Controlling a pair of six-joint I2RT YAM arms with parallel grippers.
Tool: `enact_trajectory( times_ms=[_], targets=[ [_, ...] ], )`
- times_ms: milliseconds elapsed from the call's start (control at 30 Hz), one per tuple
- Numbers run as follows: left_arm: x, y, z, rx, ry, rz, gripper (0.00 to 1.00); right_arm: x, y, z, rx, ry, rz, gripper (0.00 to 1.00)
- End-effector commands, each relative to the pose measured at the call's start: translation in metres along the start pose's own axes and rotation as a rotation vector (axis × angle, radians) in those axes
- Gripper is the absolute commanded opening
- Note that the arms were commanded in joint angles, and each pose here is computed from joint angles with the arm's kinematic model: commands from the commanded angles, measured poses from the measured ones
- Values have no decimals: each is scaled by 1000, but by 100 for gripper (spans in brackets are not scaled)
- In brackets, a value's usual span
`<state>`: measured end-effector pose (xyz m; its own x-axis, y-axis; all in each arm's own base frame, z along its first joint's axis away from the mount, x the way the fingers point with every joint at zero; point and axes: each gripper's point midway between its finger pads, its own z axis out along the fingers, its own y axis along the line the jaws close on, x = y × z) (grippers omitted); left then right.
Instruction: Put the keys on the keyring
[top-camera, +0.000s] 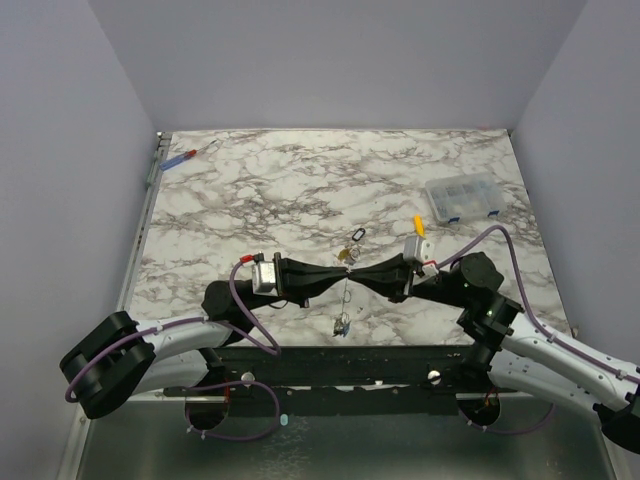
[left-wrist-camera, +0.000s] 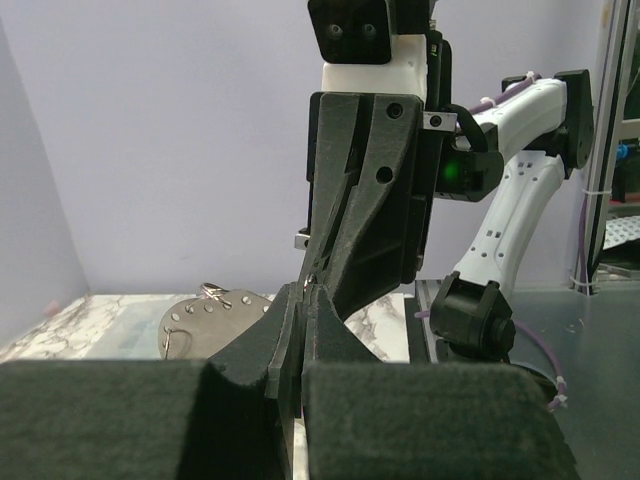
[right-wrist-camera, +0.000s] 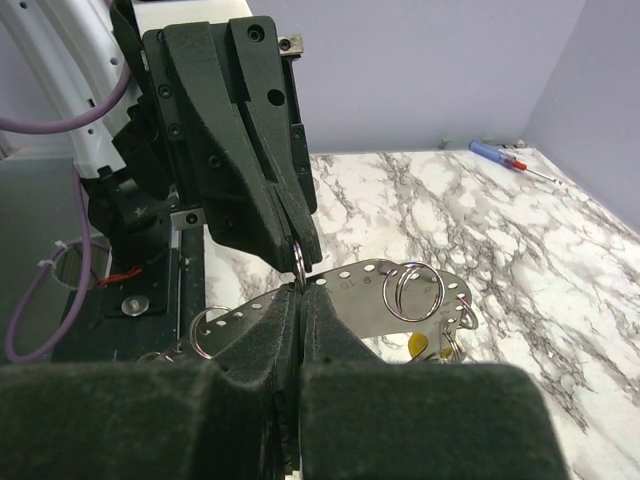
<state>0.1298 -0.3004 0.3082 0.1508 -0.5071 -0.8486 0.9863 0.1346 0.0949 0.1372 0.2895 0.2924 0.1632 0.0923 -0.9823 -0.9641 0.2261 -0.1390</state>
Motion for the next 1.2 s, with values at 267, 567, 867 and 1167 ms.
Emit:
enact_trajectory(
  times_ms=[267, 567, 867, 1167],
  targets=[
    [-8, 0, -11, -33, 72, 114, 33, 6, -14, -13, 26, 185, -177, 1],
    [23, 15, -28, -50, 451, 199, 35, 23, -32, -30, 34, 435, -286, 1],
    [35, 30, -26, -59, 575, 224, 32, 33, -53, -41, 64, 659, -386, 1],
    [52, 40, -16, -50, 625, 222, 33, 47, -59, -52, 63, 947, -554, 1]
  ],
)
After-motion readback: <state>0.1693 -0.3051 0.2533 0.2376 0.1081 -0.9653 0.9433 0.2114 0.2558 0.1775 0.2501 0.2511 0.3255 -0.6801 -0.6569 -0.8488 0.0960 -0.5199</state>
